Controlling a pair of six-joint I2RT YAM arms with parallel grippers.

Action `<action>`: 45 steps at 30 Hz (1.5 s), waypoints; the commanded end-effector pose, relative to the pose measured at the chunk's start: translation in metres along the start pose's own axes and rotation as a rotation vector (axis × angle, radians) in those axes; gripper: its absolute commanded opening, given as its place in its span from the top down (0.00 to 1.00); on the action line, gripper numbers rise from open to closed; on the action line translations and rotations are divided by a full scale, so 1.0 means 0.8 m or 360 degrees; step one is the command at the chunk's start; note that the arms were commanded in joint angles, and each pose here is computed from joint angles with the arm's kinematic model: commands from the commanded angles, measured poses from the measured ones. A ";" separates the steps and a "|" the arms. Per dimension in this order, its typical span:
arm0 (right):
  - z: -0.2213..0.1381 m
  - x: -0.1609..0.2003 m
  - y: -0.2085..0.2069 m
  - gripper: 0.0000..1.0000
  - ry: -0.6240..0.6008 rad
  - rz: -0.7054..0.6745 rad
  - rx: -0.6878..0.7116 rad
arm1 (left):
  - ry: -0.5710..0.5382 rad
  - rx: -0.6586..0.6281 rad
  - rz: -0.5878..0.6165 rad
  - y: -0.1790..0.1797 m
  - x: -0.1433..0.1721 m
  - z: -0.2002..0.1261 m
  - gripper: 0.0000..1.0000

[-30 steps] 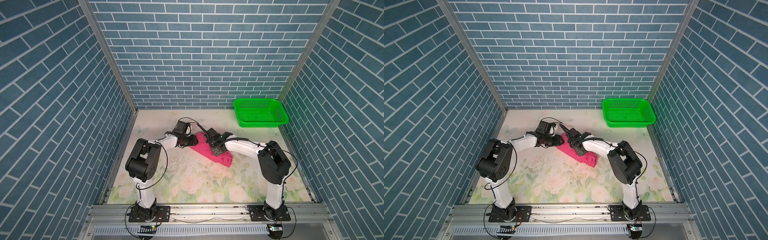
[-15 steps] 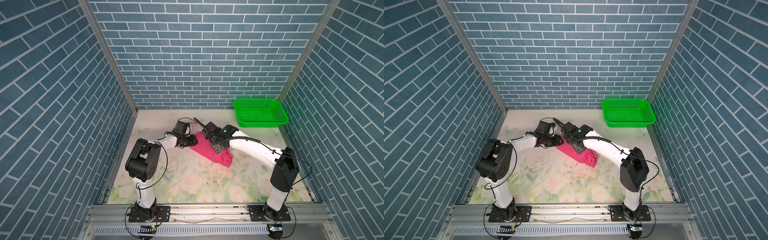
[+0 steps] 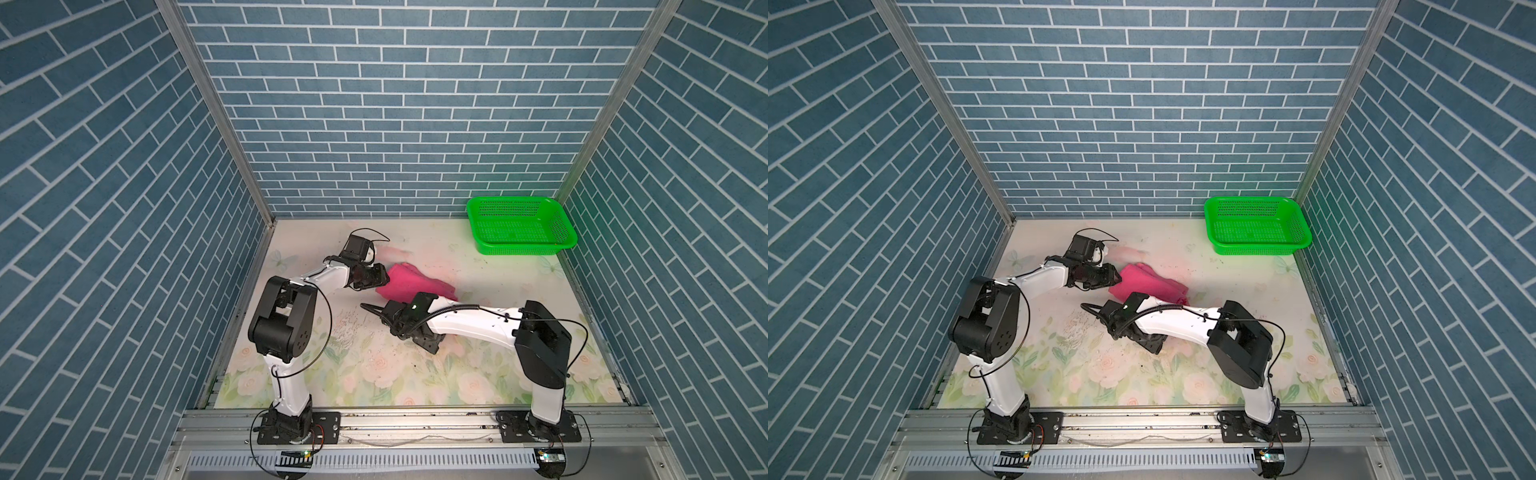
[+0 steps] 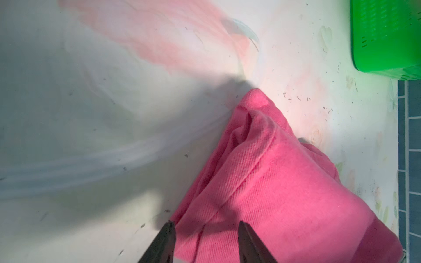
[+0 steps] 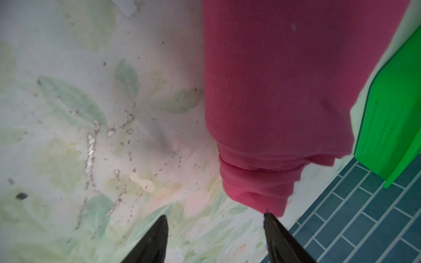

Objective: Roll up the long pants
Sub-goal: Adjust the long pant at the center of the board, then pick up the long pant at the center of the board.

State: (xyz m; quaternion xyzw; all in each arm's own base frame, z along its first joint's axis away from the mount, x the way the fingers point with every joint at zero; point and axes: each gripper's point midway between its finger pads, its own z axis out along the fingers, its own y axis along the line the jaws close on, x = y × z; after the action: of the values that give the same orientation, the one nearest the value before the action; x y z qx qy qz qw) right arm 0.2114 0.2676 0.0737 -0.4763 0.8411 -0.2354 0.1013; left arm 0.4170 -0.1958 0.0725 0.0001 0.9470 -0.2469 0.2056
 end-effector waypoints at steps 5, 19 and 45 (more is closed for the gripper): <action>0.010 -0.044 0.001 0.30 -0.0058 -0.0098 0.0061 | -0.0128 -0.0016 -0.0018 0.011 -0.029 -0.080 0.51; 0.044 -0.072 -0.017 0.20 0.0018 -0.0133 0.0196 | -0.0111 -0.0009 -0.0064 0.029 -0.014 -0.093 0.52; 0.201 -0.075 -0.077 1.00 0.0327 0.0118 -0.0039 | 0.0009 -0.0025 -0.0051 0.046 0.020 -0.086 0.52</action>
State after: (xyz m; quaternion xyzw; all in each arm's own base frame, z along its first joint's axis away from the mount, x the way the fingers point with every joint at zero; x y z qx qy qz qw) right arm 0.3807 0.2517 0.0352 -0.4016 0.8404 -0.3430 0.1218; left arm 0.3870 -0.1377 0.1033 -0.0199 0.9471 -0.2454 0.2061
